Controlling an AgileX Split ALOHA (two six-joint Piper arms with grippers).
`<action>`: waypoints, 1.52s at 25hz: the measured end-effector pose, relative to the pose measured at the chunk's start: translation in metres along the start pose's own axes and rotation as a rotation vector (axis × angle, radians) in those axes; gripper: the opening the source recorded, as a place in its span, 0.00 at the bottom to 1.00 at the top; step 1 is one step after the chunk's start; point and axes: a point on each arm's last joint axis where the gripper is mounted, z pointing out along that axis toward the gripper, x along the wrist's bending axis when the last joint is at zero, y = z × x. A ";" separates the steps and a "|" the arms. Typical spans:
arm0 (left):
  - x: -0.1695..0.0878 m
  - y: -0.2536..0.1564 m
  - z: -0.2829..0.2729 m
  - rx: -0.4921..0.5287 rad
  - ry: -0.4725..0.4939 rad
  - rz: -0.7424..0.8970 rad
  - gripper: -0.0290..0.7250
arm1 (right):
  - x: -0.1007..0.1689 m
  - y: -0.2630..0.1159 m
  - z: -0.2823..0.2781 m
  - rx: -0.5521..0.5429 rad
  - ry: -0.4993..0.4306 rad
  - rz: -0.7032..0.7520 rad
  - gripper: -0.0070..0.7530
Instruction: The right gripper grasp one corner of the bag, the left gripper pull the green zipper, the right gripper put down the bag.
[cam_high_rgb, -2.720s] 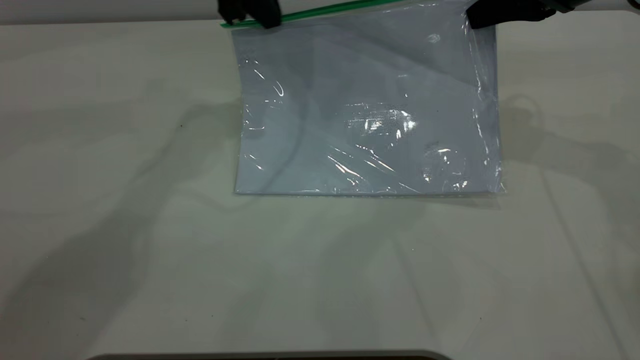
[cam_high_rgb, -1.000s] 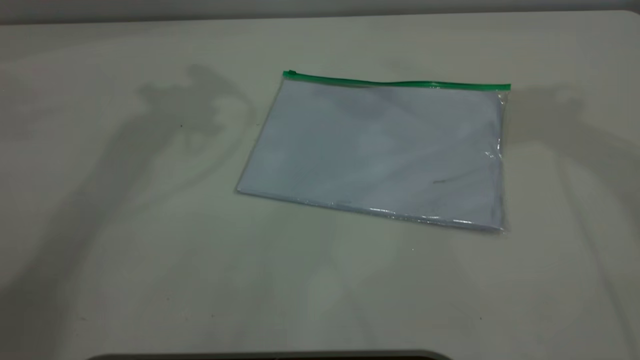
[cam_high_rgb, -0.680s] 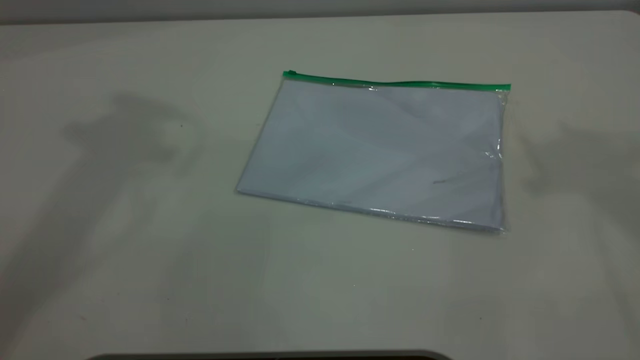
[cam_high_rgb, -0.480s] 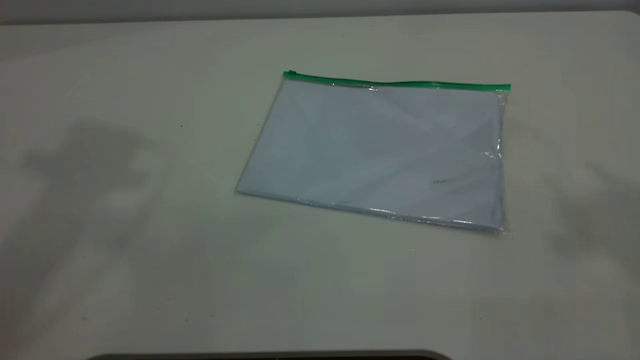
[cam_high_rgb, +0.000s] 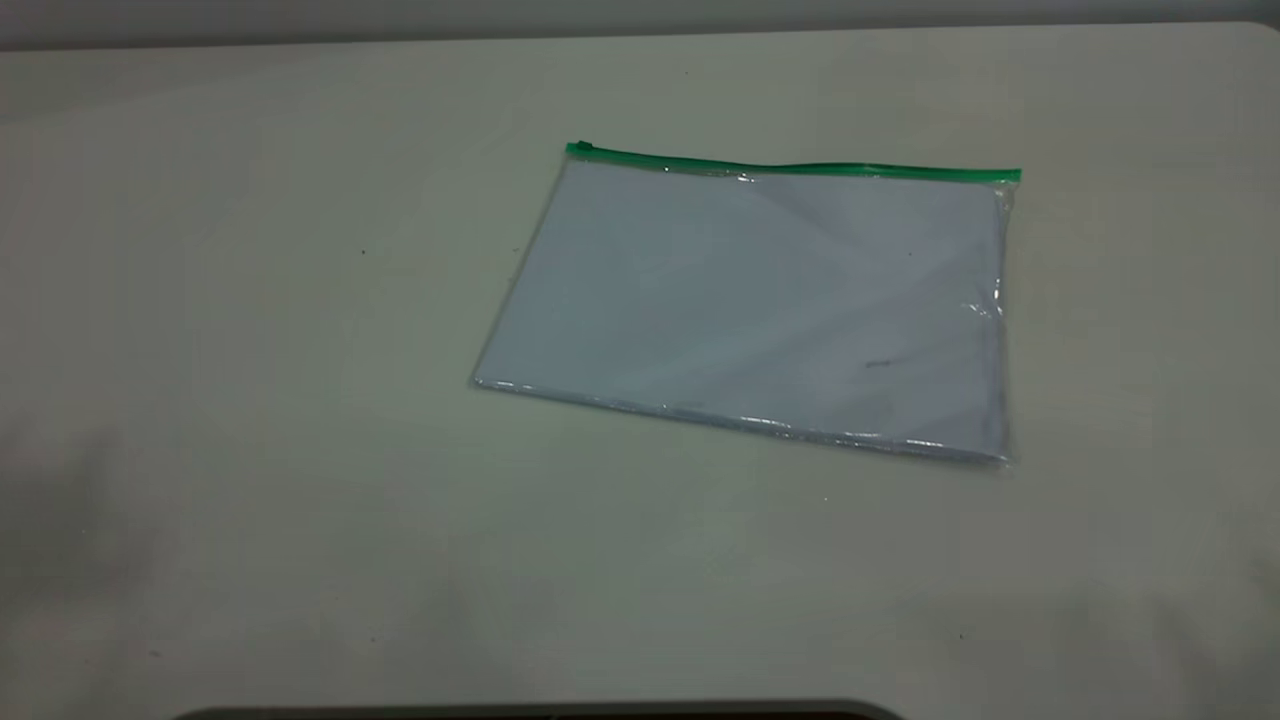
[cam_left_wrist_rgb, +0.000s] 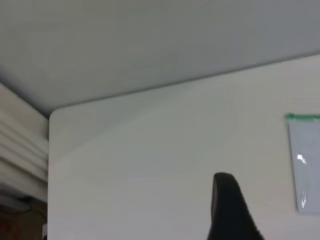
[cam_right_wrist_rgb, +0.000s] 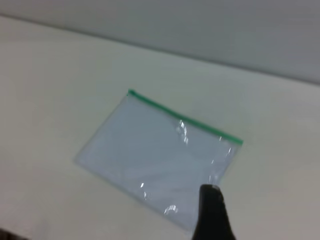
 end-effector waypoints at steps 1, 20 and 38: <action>0.001 -0.015 -0.008 0.001 -0.001 0.000 0.69 | 0.002 -0.009 0.000 0.009 0.002 0.004 0.77; -0.025 -0.244 -0.010 0.059 -0.203 0.022 0.69 | 0.033 -0.171 -0.013 -0.065 -0.009 -0.029 0.77; -0.039 -0.278 0.030 0.185 -0.267 0.077 0.69 | 0.017 -0.216 0.012 -0.016 -0.154 -0.056 0.77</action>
